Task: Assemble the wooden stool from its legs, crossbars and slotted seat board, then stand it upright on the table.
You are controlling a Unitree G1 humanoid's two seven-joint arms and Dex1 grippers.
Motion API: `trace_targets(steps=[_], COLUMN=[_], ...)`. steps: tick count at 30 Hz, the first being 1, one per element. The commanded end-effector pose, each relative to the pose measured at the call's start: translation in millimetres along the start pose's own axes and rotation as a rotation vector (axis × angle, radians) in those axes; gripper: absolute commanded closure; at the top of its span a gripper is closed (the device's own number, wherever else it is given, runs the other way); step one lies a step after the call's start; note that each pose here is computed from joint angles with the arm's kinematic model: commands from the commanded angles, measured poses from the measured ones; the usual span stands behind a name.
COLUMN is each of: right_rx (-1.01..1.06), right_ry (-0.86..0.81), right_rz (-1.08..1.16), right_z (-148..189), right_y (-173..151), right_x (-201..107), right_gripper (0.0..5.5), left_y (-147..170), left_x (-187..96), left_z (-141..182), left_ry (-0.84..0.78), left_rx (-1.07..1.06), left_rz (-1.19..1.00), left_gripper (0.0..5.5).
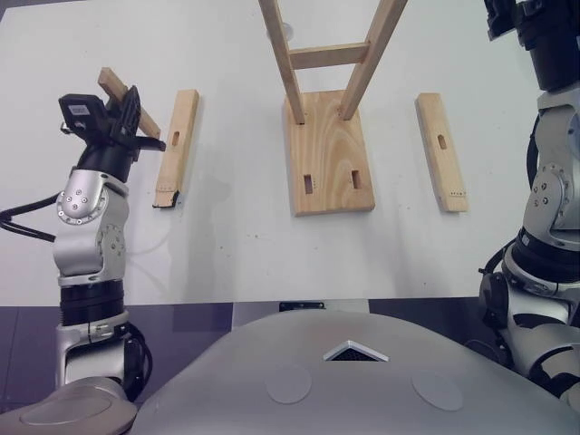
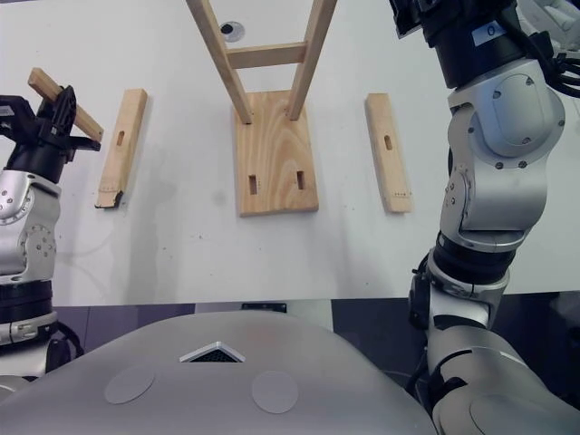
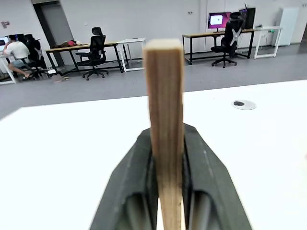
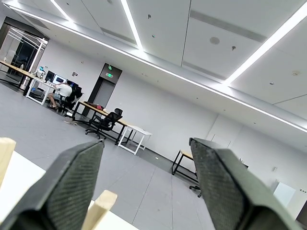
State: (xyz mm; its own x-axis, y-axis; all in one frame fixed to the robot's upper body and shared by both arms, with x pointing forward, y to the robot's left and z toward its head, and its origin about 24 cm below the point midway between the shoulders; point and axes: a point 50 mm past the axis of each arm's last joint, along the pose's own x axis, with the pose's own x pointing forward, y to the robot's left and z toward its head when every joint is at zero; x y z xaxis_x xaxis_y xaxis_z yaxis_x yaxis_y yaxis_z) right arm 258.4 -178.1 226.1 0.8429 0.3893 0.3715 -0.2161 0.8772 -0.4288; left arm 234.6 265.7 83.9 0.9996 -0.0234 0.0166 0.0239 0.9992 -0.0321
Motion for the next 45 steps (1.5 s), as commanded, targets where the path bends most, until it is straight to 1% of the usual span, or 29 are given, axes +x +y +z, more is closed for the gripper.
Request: trace_targets(steps=[1, 4, 10, 13, 19, 22, 29, 40, 45], right_rx=[0.009, 0.02, 0.042, 0.051, 0.057, 0.059, 0.062, 0.062, 0.066], right_ry=[0.016, 0.021, 0.024, 0.027, 0.03, 0.032, 0.029, 0.028, 0.029], right_rz=[0.002, 0.007, 0.018, 0.03, 0.038, 0.038, 0.045, 0.055, 0.061], right_z=[-6, -8, -11, -12, -13, -13, -13, -13, -14], right_y=[1, 2, 2, 2, 2, 1, 1, 3, 5], right_x=[-3, -3, -3, -2, -1, -2, 1, 3, 3], right_gripper=[2.17, 2.17, 2.17, 2.17, 2.17, 2.17, 2.17, 2.17, 2.17], left_y=[2, -4, -9, -6, 4, 5, 2, -3, -6], left_x=[-2, -2, 3, 8, 5, 0, 2, 7, 13], left_z=[5, 4, -12, -16, -25, -30, -40, -33, -18], left_ry=[-0.094, -0.121, -0.084, -0.074, -0.041, -0.027, -0.012, -0.044, -0.095], left_rx=[-0.146, -0.192, -0.157, -0.137, -0.103, -0.098, -0.094, -0.098, -0.109], left_rz=[0.013, -0.006, -0.04, -0.042, -0.017, -0.011, -0.014, -0.032, -0.048], left_gripper=[5.1, 5.1, 5.1, 5.1, 5.1, 5.1, 5.1, 5.1, 5.1])
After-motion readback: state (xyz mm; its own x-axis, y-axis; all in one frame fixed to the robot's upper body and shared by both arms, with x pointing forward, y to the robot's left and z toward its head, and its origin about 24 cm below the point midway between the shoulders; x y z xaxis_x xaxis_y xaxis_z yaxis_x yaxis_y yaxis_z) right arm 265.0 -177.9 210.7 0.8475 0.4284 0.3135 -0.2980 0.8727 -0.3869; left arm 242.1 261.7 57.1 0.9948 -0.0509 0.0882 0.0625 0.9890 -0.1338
